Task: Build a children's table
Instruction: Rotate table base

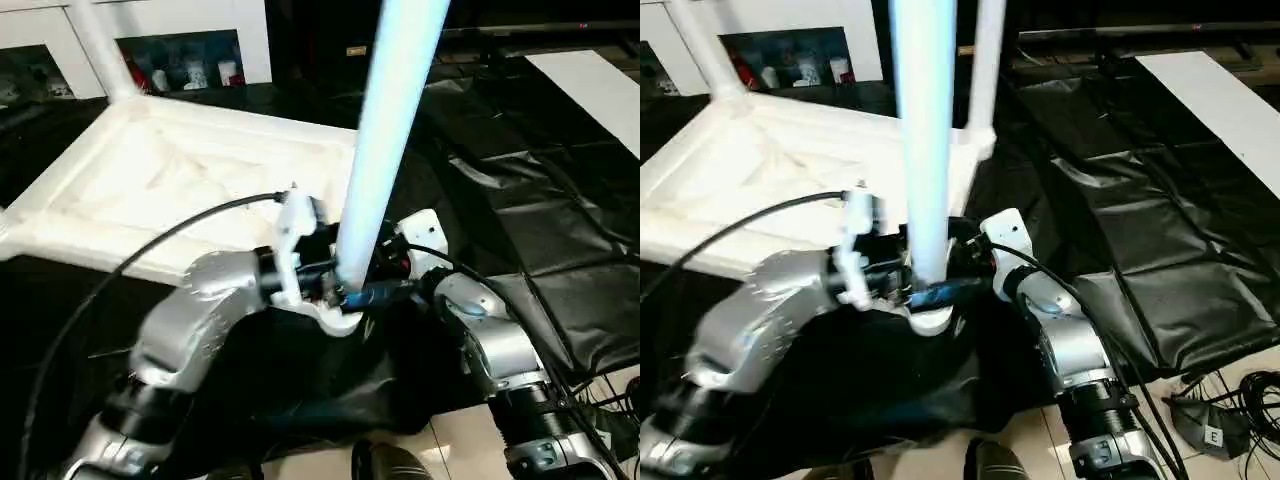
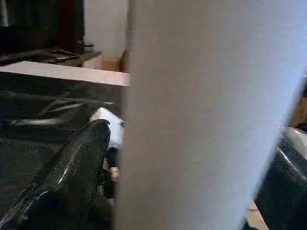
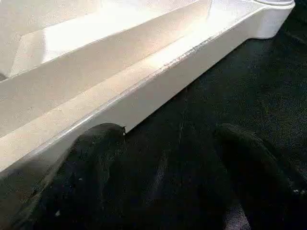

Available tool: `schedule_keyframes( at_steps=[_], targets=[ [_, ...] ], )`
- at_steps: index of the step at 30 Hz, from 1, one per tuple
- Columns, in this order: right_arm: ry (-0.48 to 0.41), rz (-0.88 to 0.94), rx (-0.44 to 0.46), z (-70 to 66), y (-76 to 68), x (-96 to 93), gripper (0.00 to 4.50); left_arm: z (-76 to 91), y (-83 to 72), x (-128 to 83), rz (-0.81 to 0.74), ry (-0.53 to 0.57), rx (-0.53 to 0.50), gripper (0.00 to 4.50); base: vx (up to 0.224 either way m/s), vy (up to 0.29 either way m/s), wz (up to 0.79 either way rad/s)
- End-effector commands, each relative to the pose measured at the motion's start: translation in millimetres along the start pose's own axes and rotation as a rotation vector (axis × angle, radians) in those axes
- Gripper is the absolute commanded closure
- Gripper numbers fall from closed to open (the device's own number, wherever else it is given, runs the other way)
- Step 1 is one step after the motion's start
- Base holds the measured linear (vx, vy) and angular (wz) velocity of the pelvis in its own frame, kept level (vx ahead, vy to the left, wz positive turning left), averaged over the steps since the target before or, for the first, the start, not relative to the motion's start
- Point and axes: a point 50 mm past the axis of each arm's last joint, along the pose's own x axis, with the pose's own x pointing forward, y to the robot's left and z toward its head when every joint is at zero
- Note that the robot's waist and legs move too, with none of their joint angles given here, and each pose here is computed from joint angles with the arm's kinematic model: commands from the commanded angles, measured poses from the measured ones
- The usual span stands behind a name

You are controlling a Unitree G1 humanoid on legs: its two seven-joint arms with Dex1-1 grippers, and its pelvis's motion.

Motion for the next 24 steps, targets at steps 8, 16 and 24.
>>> schedule_keyframes(
  at_steps=[8, 16, 24],
  targets=[
    [-0.062, 0.331, -0.018, 7.7, 52.2, 4.6, 0.77, 2.3, -6.4, 33.6, -0.038, -0.035, 0.041, 0.07, 0.0, 0.0, 0.0],
    [-0.062, 0.347, -0.016, 5.9, 50.9, 2.3, 0.77, 1.5, -6.8, 42.0, -0.046, -0.05, 0.048, 0.07, 0.0, 0.0, 0.0],
    [-0.066, 0.327, -0.035, 3.4, 49.4, 1.7, 0.77, -6.8, -1.0, 45.5, 0.008, 0.0, 0.087, 0.07, 0.0, 0.0, 0.0]
  ],
)
